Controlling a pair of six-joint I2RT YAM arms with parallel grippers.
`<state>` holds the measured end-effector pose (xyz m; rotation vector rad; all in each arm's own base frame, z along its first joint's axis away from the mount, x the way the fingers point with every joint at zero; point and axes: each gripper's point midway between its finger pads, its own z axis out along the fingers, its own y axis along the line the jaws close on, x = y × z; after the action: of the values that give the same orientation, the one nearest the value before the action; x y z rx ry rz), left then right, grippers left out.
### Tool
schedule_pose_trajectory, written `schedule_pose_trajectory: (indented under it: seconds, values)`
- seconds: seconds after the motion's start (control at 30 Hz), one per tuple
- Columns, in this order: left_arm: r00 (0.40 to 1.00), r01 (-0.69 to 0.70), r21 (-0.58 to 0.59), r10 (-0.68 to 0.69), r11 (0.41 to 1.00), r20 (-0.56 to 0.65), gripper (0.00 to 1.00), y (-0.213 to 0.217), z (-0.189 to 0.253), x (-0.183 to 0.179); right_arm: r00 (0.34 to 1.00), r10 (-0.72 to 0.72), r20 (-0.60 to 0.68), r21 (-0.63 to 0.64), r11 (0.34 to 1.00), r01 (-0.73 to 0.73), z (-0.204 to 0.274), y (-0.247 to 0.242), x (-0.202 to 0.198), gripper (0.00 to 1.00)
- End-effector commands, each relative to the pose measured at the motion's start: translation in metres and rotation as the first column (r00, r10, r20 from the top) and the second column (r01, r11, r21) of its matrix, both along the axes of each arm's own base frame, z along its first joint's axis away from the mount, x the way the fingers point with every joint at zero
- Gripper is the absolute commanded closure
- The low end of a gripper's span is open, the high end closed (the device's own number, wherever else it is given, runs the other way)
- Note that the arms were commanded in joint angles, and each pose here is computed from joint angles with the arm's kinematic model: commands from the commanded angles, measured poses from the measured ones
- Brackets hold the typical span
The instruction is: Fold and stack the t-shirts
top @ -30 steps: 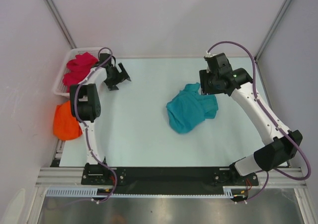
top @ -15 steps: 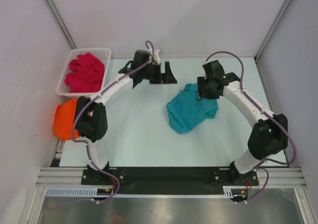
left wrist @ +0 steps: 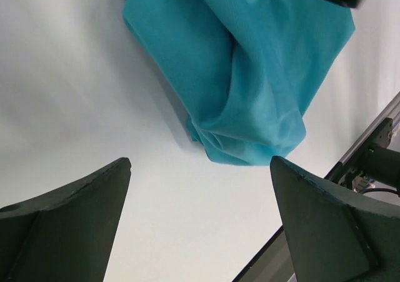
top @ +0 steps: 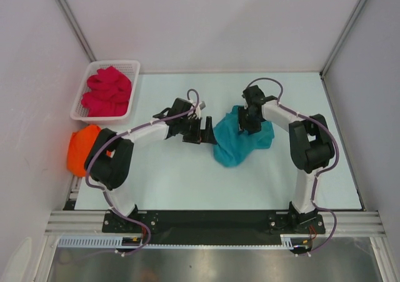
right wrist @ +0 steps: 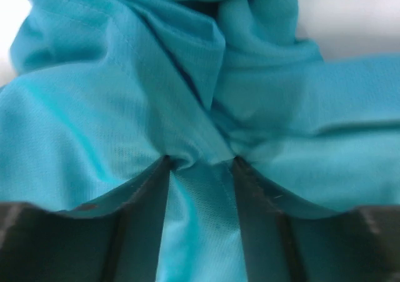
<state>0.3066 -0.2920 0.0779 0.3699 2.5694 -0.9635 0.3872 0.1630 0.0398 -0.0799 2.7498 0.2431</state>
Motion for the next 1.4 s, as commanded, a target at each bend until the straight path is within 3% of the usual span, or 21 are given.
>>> schedule_pose_trajectory:
  seconds: [0.0, 0.03, 0.07, 0.17, 0.3, 0.43, 0.57, 0.67, 0.87, 1.1, 1.23, 1.33, 1.37]
  values:
    - [0.988, 0.012, -0.064, -0.002, 0.998, 0.154, 0.0, -0.015, 0.04, 0.01, 0.999, 0.017, 0.046, 0.045, 0.999, -0.019, 0.001, 0.012, 0.022, 0.77]
    - [0.988, 0.018, -0.063, -0.008, 0.998, 0.153, 0.0, -0.019, 0.039, 0.008, 0.999, 0.018, 0.041, 0.055, 0.998, -0.02, -0.001, 0.012, 0.022, 0.97]
    - [0.989, 0.021, -0.062, -0.012, 0.998, 0.149, 0.0, -0.021, 0.038, 0.008, 0.999, 0.019, 0.039, 0.056, 0.998, -0.021, -0.001, 0.012, 0.021, 1.0]
    - [0.99, 0.031, -0.059, -0.023, 0.998, 0.138, 0.0, -0.029, 0.033, 0.007, 0.997, 0.026, 0.075, 0.06, 0.998, -0.03, 0.014, 0.012, 0.021, 1.0]
    - [0.991, 0.035, -0.049, -0.029, 0.998, 0.128, 0.0, -0.034, 0.03, 0.007, 0.98, 0.013, 0.2, 0.035, 0.999, -0.02, 0.077, 0.003, 0.03, 1.0]
    - [0.992, 0.032, -0.036, -0.027, 0.999, 0.12, 0.0, -0.034, 0.028, 0.006, 0.922, 0.008, 0.388, 0.044, 0.999, -0.027, 0.192, 0.001, 0.031, 1.0]
    - [0.992, 0.027, -0.028, -0.023, 0.999, 0.123, 0.0, -0.032, 0.029, 0.007, 0.853, 0.016, 0.522, 0.06, 0.997, -0.055, 0.278, 0.011, 0.009, 1.0]
    - [0.991, 0.019, -0.018, -0.017, 1.0, 0.129, 0.0, -0.03, 0.031, 0.007, 0.819, 0.034, 0.573, 0.075, 0.993, -0.094, 0.315, 0.026, -0.016, 1.0]
    - [0.989, -0.033, 0.045, 0.027, 0.998, 0.143, 0.0, -0.018, 0.032, 0.013, 0.814, 0.112, 0.57, 0.116, 0.97, -0.215, 0.325, 0.07, -0.061, 1.0]
    - [0.99, -0.048, -0.034, 0.052, 0.998, 0.133, 0.0, -0.028, 0.048, 0.012, 0.768, 0.117, 0.63, 0.102, 0.968, -0.231, 0.363, 0.077, -0.075, 1.0]
    - [0.992, -0.059, -0.056, 0.065, 0.997, 0.107, 0.0, -0.032, 0.042, 0.012, 0.725, 0.107, 0.68, 0.1, 0.967, -0.236, 0.396, 0.075, -0.076, 1.0]
    - [0.993, -0.079, -0.067, 0.085, 0.995, 0.083, 0.0, -0.033, 0.034, 0.011, 0.67, 0.069, 0.74, 0.112, 0.968, -0.224, 0.435, 0.065, -0.083, 1.0]
    - [0.994, -0.086, -0.067, 0.09, 0.994, 0.066, 0.0, -0.033, 0.029, 0.01, 0.624, 0.037, 0.78, 0.137, 0.964, -0.228, 0.461, 0.059, -0.089, 1.0]
